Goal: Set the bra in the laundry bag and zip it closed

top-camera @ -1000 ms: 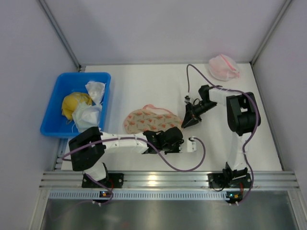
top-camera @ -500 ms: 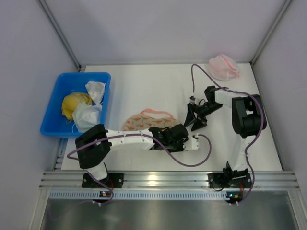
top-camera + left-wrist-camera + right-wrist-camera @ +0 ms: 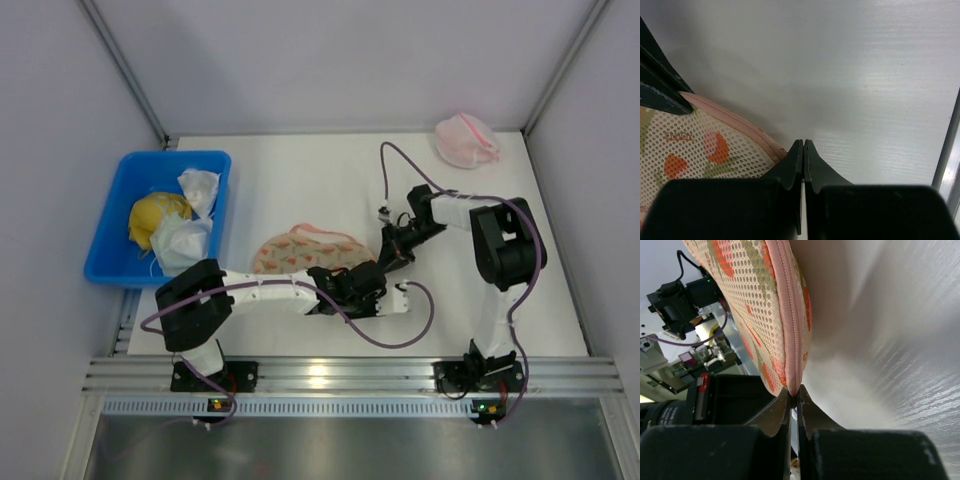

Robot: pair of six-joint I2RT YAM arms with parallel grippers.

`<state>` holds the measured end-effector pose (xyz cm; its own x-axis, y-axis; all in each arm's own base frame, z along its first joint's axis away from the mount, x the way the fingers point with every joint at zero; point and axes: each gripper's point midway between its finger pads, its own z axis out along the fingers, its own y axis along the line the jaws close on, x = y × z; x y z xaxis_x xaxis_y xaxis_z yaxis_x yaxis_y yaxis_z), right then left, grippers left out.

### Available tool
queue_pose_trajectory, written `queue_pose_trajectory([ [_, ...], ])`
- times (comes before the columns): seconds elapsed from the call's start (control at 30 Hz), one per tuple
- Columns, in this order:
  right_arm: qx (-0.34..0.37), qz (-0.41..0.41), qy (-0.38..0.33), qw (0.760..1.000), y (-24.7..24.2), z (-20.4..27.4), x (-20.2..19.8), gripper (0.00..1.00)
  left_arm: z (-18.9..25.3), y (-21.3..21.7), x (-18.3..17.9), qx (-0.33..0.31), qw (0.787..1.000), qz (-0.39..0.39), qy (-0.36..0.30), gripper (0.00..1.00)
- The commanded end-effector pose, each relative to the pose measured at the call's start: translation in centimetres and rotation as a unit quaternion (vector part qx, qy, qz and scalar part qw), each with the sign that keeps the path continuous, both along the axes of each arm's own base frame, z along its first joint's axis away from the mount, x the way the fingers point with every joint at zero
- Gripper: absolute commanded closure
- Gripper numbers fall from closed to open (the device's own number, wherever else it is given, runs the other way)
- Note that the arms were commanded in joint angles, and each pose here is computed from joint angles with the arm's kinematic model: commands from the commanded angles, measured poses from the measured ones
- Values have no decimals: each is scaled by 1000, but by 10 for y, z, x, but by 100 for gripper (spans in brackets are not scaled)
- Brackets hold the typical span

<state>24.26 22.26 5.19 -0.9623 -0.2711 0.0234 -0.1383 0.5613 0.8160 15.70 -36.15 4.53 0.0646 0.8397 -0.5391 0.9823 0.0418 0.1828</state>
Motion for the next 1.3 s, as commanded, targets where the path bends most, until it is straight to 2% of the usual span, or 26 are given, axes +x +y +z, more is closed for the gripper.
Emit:
queue_pose_trajectory([
  [0.0, 21, -18, -31, 999, -1, 10, 22, 100, 2, 14, -6, -2, 1000, 4, 4, 100],
  [0.23, 11, -53, -55, 997, -24, 13, 41, 100, -5, 40, -8, 17, 1000, -2, -15, 98],
  [0.3, 8, -58, -63, 996, -26, 14, 46, 100, 7, 38, 3, 13, 999, 10, -43, 80],
  [0.33, 6, -67, -65, 996, -27, 15, 50, 100, 12, 37, 6, 10, 999, 13, -49, 62],
  [0.4, 4, -83, -86, 993, -27, 14, 59, 100, 29, 34, 19, -9, 998, 29, -60, 47],
  [0.43, -2, -107, -86, 990, -31, 18, 66, 100, 43, 27, 26, -29, 997, 35, -60, 30],
  [0.47, -1, -122, -103, 987, -33, 14, 74, 100, 52, 25, 31, -41, 997, 44, -56, 23],
  [0.5, -7, -138, -106, 985, -36, 13, 78, 100, 60, 31, 45, -46, 995, 66, -52, 21],
  [0.53, -6, -167, -105, 980, -43, 17, 86, 100, 76, 26, 55, -64, 993, 78, -55, 10],
  [0.57, -9, -183, -99, 978, -47, 13, 85, 100, 83, 24, 57, -78, 993, 80, -42, 8],
  [0.6, -7, -201, -122, 972, -52, 13, 97, 100, 92, 30, 70, -88, 990, 99, -40, 7],
  [0.63, -5, -238, -122, 964, -62, 19, 105, 100, 106, 27, 78, -106, 988, 109, -38, 2],
  [0.77, -13, -322, -130, 938, -94, 16, 129, 100, 131, 43, 117, -124, 976, 175, -36, 2],
  [0.83, -10, -346, -127, 930, -98, 15, 137, 100, 136, 48, 124, -127, 972, 196, -24, 2],
  [1.0, 4, -325, -100, 940, -86, 10, 118, 100, 153, 69, 153, -143, 953, 268, 15, 2],
  [1.1, 5, -286, -97, 953, -68, 10, 92, 91, 153, 86, 165, -138, 935, 322, 61, 2],
  [1.13, 8, -268, -113, 957, -60, 17, 85, 87, 162, 83, 167, -156, 927, 330, 86, 2],
  [1.17, 6, -260, -106, 960, -57, 14, 73, 72, 164, 93, 177, -162, 917, 350, 99, 2],
  [1.23, 2, -241, -126, 962, -53, 21, 64, 47, 174, 97, 180, -182, 904, 365, 132, 2],
  [1.27, -7, -236, -120, 964, -55, 22, 57, 29, 176, 107, 187, -188, 898, 375, 134, 2],
])
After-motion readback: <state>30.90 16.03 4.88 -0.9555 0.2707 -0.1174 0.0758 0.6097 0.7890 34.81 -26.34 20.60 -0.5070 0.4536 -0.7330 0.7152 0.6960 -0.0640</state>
